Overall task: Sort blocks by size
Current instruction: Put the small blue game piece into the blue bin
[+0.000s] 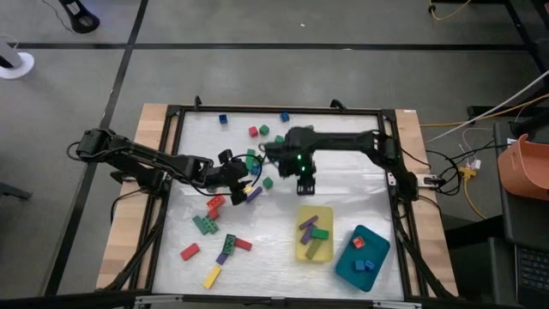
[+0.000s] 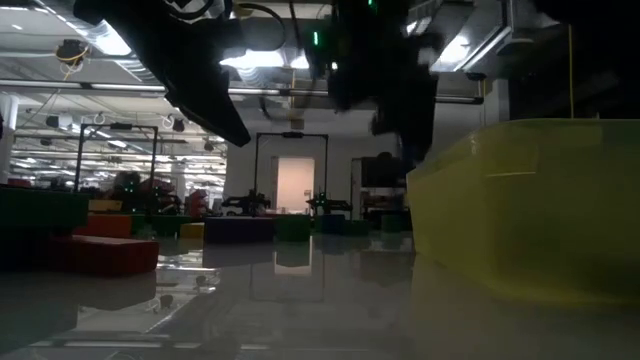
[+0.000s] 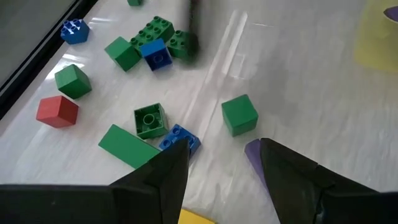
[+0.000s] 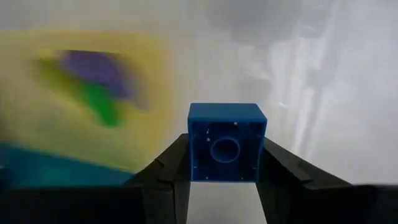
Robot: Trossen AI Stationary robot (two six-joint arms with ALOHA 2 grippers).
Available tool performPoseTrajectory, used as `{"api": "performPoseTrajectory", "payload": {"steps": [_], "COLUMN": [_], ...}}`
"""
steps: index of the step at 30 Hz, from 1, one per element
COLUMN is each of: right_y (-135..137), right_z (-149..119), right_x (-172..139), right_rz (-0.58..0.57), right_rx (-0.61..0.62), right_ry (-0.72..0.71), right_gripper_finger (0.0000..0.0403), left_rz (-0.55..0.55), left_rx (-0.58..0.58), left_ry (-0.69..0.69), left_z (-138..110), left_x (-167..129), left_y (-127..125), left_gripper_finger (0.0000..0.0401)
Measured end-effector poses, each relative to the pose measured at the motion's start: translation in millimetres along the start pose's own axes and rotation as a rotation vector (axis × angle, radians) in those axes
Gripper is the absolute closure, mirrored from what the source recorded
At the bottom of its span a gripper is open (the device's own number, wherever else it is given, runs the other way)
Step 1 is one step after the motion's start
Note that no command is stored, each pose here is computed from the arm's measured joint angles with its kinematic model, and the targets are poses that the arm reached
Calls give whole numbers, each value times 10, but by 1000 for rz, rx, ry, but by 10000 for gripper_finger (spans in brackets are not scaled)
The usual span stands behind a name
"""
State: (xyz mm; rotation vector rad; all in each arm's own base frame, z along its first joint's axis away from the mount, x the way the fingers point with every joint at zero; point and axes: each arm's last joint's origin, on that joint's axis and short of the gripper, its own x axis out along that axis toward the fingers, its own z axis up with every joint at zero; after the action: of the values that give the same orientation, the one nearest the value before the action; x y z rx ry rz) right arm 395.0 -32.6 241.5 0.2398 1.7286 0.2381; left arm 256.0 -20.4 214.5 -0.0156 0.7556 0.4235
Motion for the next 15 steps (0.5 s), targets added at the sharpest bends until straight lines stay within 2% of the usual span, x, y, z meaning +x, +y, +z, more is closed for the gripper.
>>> {"api": "performPoseTrajectory", "payload": {"steps": [2, 7, 15], "right_y": [238, 771, 1714], "right_z": [5, -19, -304], "right_x": [-26, 111, 390], "right_rz": [40, 23, -37], "right_rx": [-20, 18, 56], "right_ry": [-29, 12, 80], "right_gripper_finger": [267, 267, 267], "left_rz": [4, 5, 4], "left_rx": [0, 1, -9], "left_ry": [-1, -1, 0], "left_z": [0, 1, -1], "left_x": [1, 0, -1], "left_y": [1, 0, -1], "left_gripper_finger": [217, 217, 217]}}
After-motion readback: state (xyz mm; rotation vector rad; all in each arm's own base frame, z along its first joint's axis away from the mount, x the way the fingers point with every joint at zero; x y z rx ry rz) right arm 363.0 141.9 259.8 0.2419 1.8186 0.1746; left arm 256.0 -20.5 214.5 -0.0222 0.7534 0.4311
